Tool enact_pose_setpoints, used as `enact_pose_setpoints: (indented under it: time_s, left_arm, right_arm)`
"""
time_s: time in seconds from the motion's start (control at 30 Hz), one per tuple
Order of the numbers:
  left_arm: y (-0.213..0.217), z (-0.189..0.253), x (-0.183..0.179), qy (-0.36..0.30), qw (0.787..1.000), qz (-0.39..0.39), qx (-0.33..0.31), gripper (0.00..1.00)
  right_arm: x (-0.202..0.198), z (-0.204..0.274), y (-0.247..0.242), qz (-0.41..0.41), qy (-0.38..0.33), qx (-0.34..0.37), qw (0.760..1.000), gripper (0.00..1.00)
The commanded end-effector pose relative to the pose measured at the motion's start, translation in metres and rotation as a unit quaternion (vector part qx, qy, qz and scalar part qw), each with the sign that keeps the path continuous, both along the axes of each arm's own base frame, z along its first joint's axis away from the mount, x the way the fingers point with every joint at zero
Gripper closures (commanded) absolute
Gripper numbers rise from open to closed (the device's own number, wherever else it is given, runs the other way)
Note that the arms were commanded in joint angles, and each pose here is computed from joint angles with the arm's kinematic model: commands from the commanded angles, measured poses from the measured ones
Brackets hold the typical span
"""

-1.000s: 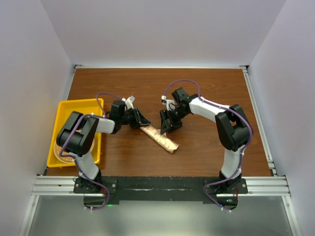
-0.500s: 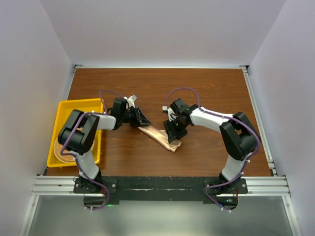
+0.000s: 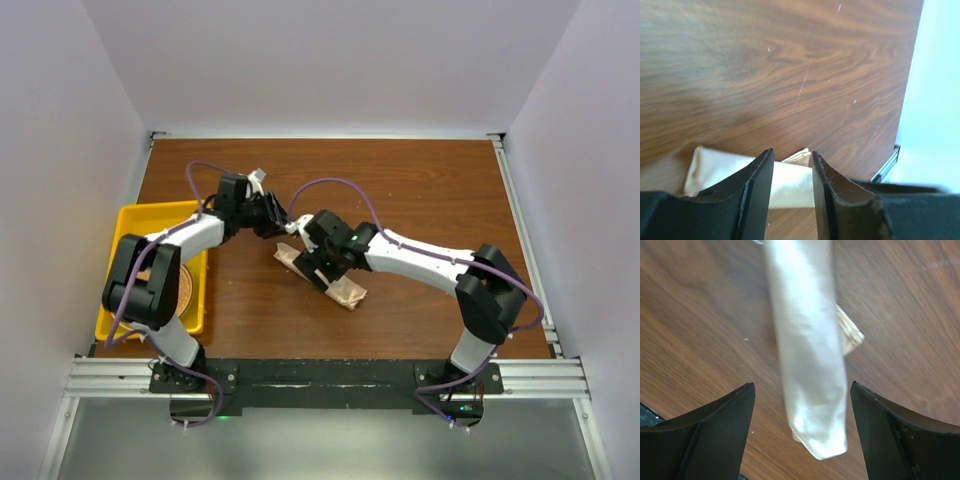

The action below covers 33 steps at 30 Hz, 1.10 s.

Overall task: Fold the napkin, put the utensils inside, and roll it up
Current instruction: Roll the napkin with the utensil

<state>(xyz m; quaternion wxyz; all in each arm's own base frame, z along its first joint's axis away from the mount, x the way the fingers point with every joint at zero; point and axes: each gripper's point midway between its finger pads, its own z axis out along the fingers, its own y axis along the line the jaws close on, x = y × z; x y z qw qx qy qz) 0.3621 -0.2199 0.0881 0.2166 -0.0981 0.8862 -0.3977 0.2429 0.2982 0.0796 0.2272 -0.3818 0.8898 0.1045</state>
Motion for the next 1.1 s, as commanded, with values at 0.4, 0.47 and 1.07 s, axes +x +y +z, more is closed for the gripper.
enact_pose_setpoints:
  time_s: [0.4, 0.47, 1.07]
  left_arm:
    - [0.047, 0.021, -0.039, 0.003, 0.998, 0.07, 0.0, 0.56]
    - [0.047, 0.021, -0.04, 0.003, 0.998, 0.07, -0.003, 0.56]
    - [0.047, 0.016, -0.034, 0.009, 0.998, 0.061, -0.005, 0.56]
  right_arm:
    - [0.012, -0.025, 0.034, 0.075, -0.136, -0.124, 0.98, 0.41]
    - [0.013, -0.03, 0.032, 0.078, -0.138, -0.132, 0.978, 0.39]
    - [0.041, -0.069, 0.01, 0.031, -0.162, -0.196, 0.967, 0.69]
